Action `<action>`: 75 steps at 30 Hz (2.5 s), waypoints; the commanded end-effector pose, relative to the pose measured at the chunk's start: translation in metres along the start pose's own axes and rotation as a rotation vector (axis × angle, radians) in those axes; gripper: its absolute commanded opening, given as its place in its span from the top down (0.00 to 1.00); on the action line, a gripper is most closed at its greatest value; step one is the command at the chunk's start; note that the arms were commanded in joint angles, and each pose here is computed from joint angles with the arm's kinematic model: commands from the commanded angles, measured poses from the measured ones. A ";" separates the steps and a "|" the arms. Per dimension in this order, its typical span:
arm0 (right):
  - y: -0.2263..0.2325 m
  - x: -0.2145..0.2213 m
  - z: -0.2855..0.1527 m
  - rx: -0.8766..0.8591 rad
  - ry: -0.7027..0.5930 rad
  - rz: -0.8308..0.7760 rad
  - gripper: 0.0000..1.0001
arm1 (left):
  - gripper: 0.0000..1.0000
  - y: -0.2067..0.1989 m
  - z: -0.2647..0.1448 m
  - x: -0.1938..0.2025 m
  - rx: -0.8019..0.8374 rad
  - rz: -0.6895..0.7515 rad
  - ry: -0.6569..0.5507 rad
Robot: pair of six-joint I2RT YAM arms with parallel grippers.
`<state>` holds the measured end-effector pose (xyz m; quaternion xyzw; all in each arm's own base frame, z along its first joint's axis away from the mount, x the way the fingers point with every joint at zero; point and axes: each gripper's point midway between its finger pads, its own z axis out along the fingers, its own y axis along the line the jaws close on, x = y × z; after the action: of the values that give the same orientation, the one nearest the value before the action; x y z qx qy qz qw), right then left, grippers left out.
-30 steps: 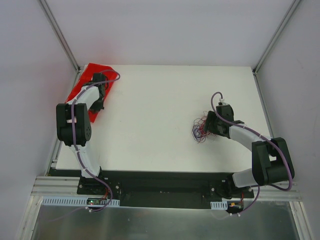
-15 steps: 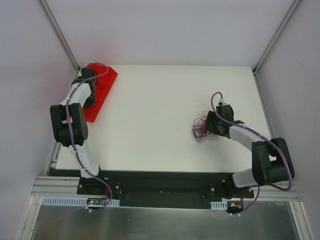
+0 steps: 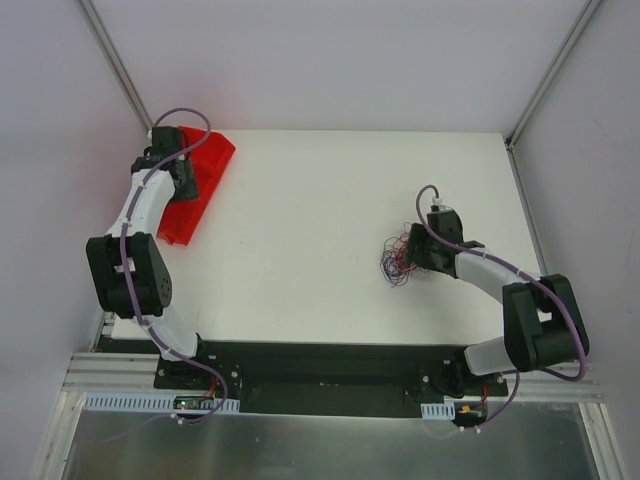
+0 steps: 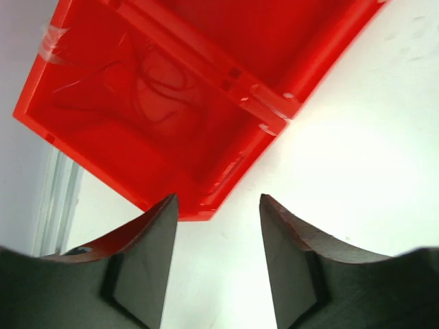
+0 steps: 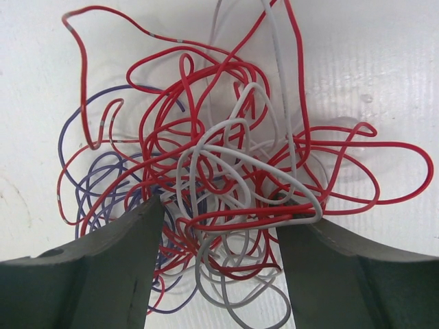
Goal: Untangle the cables
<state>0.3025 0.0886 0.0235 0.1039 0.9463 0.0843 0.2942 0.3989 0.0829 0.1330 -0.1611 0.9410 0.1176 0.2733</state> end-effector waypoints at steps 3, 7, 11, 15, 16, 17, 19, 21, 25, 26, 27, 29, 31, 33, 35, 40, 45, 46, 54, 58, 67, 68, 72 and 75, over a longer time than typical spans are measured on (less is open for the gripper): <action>0.002 0.017 -0.001 0.016 0.055 -0.069 0.33 | 0.41 0.000 -0.017 -0.005 -0.018 0.004 -0.062; 0.002 0.014 -0.002 0.020 0.044 -0.073 0.33 | 0.44 0.010 -0.004 -0.012 -0.019 -0.064 -0.028; 0.002 0.015 -0.001 0.021 0.049 -0.076 0.32 | 0.45 -0.009 0.001 0.000 0.085 -0.061 0.018; 0.006 0.015 -0.001 0.005 0.050 -0.085 0.34 | 0.53 -0.076 -0.017 0.011 0.409 -0.001 0.060; 0.007 0.016 -0.001 0.000 0.050 -0.092 0.35 | 0.56 -0.100 -0.027 0.016 0.508 0.040 0.069; 0.009 0.016 -0.001 -0.004 0.052 -0.103 0.35 | 0.56 -0.122 -0.036 0.022 0.591 0.072 0.075; 0.018 0.021 -0.001 -0.030 0.062 -0.141 0.40 | 0.56 -0.164 -0.057 0.038 0.743 0.140 0.083; 0.027 0.024 -0.003 -0.049 0.060 -0.191 0.44 | 0.56 -0.209 -0.080 0.060 0.910 0.187 0.116; 0.064 0.039 -0.008 -0.224 0.094 -0.222 0.61 | 0.56 -0.281 -0.117 0.118 1.160 0.288 0.253; 0.077 0.044 -0.012 -0.296 0.102 -0.209 0.64 | 0.56 -0.295 -0.125 0.137 1.198 0.328 0.299; 0.092 0.046 -0.015 -0.371 0.094 -0.207 0.66 | 0.57 -0.310 -0.135 0.155 1.230 0.371 0.339; 0.116 0.050 -0.028 -0.487 0.081 -0.230 0.69 | 0.56 -0.325 -0.141 0.180 1.245 0.394 0.402; 0.133 0.053 -0.041 -0.547 0.055 -0.279 0.70 | 0.56 -0.336 -0.143 0.197 1.257 0.419 0.442; 0.149 0.057 -0.051 -0.613 0.031 -0.316 0.70 | 0.57 -0.339 -0.139 0.205 1.233 0.417 0.464; 0.156 0.059 -0.055 -0.642 0.028 -0.329 0.70 | 0.59 -0.341 -0.139 0.210 1.234 0.406 0.497; 0.157 0.062 -0.054 -0.648 0.026 -0.339 0.69 | 0.63 -0.340 -0.132 0.217 1.180 0.402 0.508; 0.142 0.060 -0.046 -0.568 0.002 -0.345 0.68 | 0.66 -0.337 -0.125 0.215 1.128 0.424 0.481; 0.139 0.060 -0.043 -0.554 0.001 -0.353 0.68 | 0.66 -0.337 -0.124 0.216 1.127 0.424 0.486; 0.142 0.063 -0.039 -0.575 0.009 -0.388 0.67 | 0.59 -0.349 -0.146 0.221 1.223 0.505 0.435; 0.145 0.063 -0.043 -0.600 0.000 -0.400 0.67 | 0.56 -0.350 -0.153 0.208 1.208 0.518 0.335; 0.150 0.059 -0.049 -0.629 -0.027 -0.392 0.67 | 0.55 -0.375 -0.148 0.190 1.177 0.369 0.329; 0.151 0.058 -0.049 -0.632 -0.034 -0.391 0.67 | 0.55 -0.376 -0.148 0.191 1.187 0.360 0.339; 0.151 0.060 -0.051 -0.643 -0.037 -0.386 0.67 | 0.51 -0.379 -0.158 0.193 1.235 0.356 0.332; 0.152 0.061 -0.051 -0.642 -0.038 -0.388 0.67 | 0.44 -0.379 -0.163 0.192 1.250 0.374 0.295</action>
<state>0.2410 0.2351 0.0455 -0.1621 0.8909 0.2944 0.3055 0.3078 -0.3512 0.0923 0.1668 0.8898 -0.4025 0.1357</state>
